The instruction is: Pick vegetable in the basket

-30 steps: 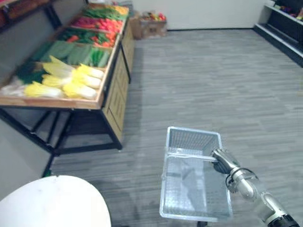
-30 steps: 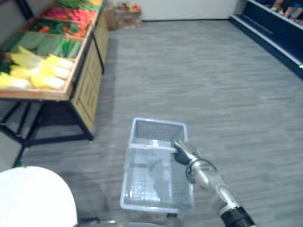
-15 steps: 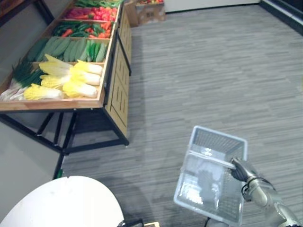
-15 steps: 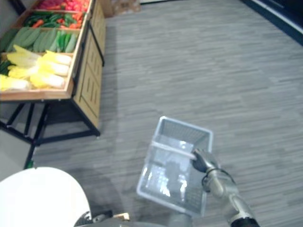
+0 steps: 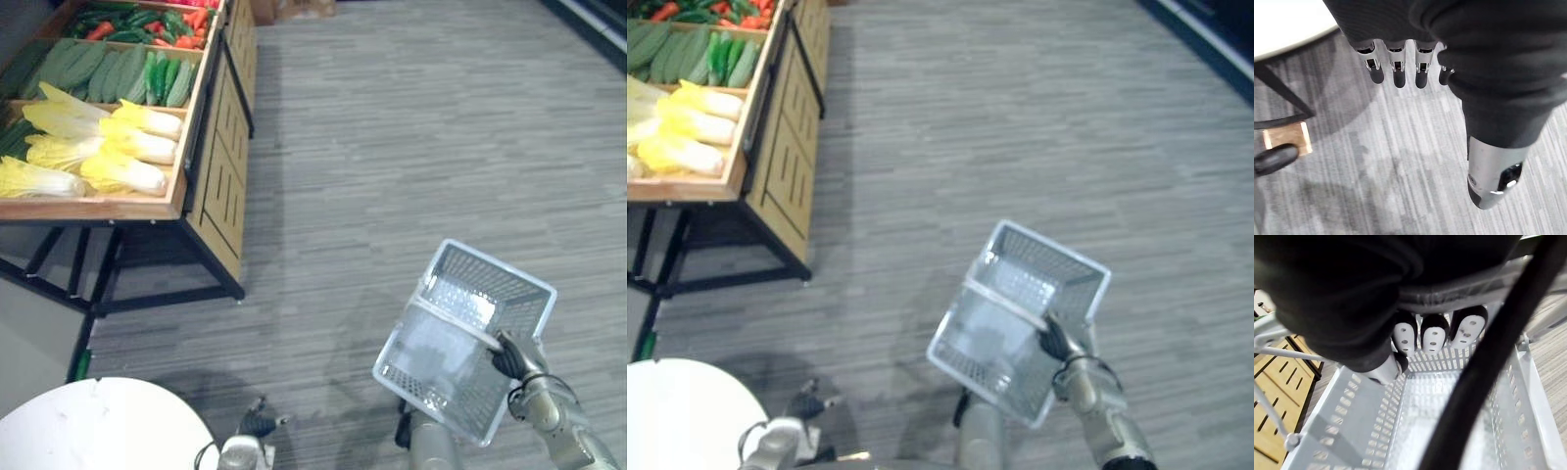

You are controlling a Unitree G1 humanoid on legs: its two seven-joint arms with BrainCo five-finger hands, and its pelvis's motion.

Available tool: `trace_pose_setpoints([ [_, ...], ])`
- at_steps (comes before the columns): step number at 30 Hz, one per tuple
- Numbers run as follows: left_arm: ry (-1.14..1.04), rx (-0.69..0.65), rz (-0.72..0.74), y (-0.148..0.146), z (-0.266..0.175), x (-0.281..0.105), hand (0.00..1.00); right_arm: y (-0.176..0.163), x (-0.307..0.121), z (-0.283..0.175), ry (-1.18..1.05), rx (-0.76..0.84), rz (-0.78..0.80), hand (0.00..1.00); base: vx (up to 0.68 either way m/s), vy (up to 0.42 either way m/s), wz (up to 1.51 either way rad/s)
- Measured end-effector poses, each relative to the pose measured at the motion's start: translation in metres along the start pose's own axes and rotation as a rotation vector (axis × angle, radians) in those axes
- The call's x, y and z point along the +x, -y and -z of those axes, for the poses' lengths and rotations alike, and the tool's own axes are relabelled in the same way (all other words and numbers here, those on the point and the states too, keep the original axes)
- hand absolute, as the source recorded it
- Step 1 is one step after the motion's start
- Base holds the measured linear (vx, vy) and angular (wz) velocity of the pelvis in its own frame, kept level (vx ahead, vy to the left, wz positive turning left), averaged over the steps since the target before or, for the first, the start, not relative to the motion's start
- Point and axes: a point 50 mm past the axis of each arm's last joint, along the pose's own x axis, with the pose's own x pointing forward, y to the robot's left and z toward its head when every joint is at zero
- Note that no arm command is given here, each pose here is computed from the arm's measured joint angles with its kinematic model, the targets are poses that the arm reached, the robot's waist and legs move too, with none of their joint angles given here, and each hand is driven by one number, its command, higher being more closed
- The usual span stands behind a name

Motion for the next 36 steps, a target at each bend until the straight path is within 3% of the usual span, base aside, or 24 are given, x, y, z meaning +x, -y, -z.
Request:
trace_pose_setpoints([
  [9,-0.1,-0.06,-0.004,0.004,0.033,-0.012,0.0,0.003,-0.009,0.016,-0.03,-0.074,-0.04,1.0,0.42,-0.238,0.19],
  [18,-0.186,-0.085,-0.024,0.002,0.064,-0.026,0.0,0.016,-0.002,0.014,0.006,-0.068,-0.021,1.0,0.36,0.126,-0.07],
  [25,-0.228,-0.103,-0.066,-0.01,0.076,-0.031,0.0,-0.003,0.011,-0.004,0.069,-0.072,-0.117,1.0,0.38,0.213,-0.03],
  [28,-0.264,-0.046,-0.063,-0.017,0.088,-0.038,0.0,-0.016,0.009,-0.014,0.1,-0.031,-0.14,1.0,0.34,0.188,-0.08],
  [32,-0.256,0.032,-0.046,-0.023,0.086,-0.036,0.0,-0.025,0.008,-0.014,0.091,-0.028,-0.157,1.0,0.36,0.015,0.38],
  [36,-0.206,0.013,-0.032,-0.016,0.07,-0.028,0.0,-0.027,0.002,-0.004,0.039,-0.019,-0.162,1.0,0.31,-0.119,0.82],
])
